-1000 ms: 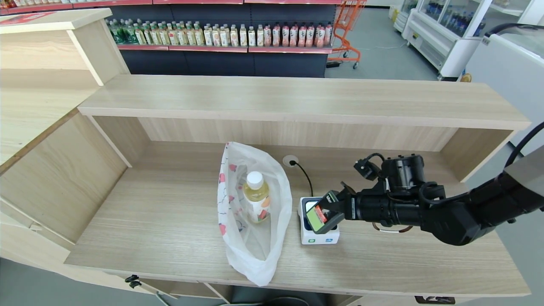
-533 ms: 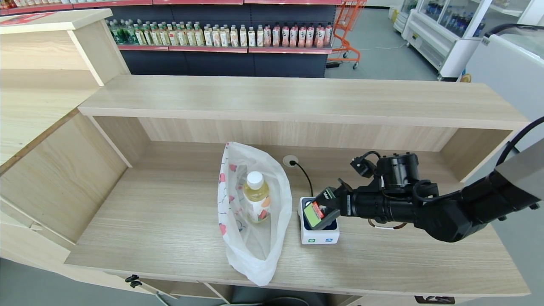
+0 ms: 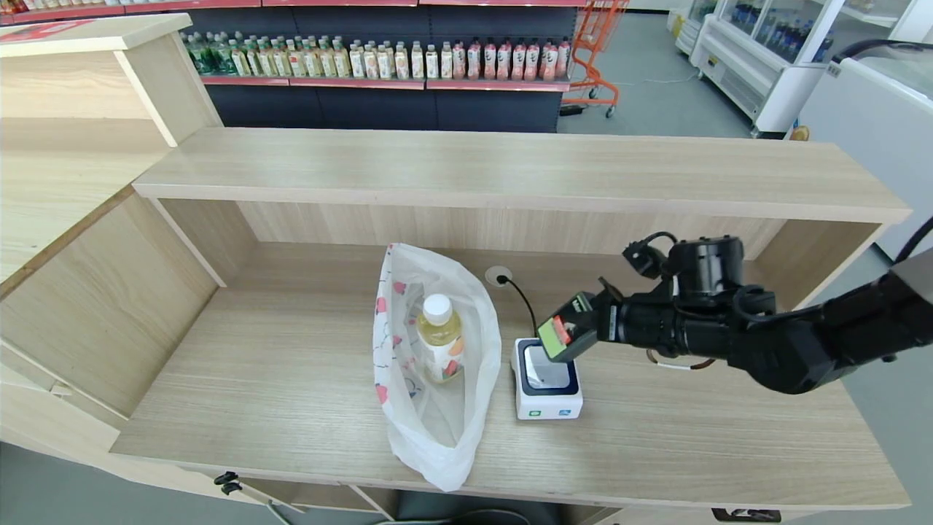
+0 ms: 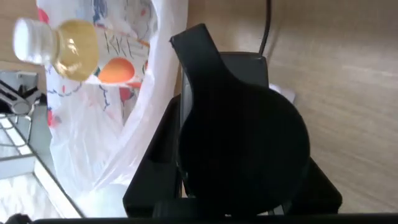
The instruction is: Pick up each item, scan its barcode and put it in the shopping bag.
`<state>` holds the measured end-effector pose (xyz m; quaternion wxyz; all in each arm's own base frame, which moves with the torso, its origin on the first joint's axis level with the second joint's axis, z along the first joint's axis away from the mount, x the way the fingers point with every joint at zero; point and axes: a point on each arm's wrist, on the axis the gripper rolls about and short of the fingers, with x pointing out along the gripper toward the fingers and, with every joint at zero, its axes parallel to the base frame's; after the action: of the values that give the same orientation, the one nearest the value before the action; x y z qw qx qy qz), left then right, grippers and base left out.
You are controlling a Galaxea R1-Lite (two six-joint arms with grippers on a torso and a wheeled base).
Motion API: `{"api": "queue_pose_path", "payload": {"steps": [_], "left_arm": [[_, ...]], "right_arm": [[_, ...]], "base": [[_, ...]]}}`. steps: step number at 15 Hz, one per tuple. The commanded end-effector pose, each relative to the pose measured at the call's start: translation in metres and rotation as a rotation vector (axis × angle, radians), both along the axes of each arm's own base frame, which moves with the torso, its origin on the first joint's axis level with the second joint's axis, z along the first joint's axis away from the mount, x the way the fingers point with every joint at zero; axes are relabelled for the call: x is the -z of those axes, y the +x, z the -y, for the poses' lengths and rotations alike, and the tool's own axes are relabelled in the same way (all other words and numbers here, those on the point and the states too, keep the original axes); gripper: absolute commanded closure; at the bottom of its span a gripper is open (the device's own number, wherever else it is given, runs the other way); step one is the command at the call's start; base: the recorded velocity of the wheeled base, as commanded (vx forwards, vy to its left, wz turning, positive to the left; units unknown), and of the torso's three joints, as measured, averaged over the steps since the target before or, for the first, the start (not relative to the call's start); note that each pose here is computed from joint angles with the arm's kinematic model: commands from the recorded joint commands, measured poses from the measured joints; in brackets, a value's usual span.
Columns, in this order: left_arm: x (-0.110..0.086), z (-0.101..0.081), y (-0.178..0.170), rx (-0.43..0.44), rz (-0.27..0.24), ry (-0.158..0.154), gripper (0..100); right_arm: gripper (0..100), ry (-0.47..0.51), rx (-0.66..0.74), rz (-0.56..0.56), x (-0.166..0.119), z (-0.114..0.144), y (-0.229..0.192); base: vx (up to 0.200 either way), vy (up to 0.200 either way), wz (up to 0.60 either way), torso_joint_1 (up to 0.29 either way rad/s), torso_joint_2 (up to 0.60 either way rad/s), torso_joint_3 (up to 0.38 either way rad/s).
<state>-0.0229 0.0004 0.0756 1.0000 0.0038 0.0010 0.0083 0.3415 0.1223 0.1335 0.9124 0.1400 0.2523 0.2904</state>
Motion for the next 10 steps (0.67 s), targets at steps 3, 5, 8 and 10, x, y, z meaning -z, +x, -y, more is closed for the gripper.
{"api": "queue_pose_path", "payload": {"steps": [3, 5, 8, 10], "left_arm": [[0.0, 0.0, 0.0, 0.0, 0.0, 0.0, 0], [0.0, 0.0, 0.0, 0.0, 0.0, 0.0, 0], [0.0, 0.0, 0.0, 0.0, 0.0, 0.0, 0], [0.0, 0.0, 0.0, 0.0, -0.001, -0.003, 0]], "right_arm": [[100, -0.2, 0.044, 0.271, -0.072, 0.061, -0.057], [100, -0.324, 0.024, 0.335, -0.055, 0.073, -0.073], [100, -0.321, 0.016, 0.375, -0.049, 0.073, -0.086], [100, -0.286, -0.024, 0.369, -0.05, 0.061, -0.087]], "base": [[0.0, 0.0, 0.0, 0.0, 0.0, 0.0], [0.0, 0.0, 0.0, 0.0, 0.0, 0.0], [0.0, 0.133, 0.0, 0.002, 0.0, 0.005], [0.0, 0.2, 0.0, -0.002, 0.0, 0.007]]}}
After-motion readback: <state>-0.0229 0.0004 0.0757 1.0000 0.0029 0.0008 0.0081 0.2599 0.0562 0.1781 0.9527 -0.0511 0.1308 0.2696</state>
